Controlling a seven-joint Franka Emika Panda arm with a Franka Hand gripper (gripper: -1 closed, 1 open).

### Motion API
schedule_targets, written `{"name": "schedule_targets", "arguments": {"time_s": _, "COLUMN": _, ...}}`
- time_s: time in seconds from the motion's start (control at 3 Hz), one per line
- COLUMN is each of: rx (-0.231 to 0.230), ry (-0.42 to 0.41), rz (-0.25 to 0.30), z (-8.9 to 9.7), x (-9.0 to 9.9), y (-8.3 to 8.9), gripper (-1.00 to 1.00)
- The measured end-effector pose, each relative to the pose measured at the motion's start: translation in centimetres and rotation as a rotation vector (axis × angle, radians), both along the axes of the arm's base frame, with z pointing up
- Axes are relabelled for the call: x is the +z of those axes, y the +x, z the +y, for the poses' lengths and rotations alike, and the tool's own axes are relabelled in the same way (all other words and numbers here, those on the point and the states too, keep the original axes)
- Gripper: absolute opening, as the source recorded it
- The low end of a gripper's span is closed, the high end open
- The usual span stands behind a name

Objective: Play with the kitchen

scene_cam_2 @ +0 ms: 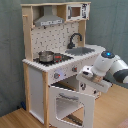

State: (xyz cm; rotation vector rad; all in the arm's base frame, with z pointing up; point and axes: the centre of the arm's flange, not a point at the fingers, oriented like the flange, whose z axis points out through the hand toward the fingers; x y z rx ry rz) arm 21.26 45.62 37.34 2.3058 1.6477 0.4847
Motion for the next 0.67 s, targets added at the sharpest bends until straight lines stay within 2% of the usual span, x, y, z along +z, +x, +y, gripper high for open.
{"name": "schedule_targets", "arguments": {"time_s": 0.67, "rx": -0.046, "ry": -0.071, "rz": -0.064, "z": -0.6, "x": 3.1, "y": -1.2, "gripper": 1.0}}
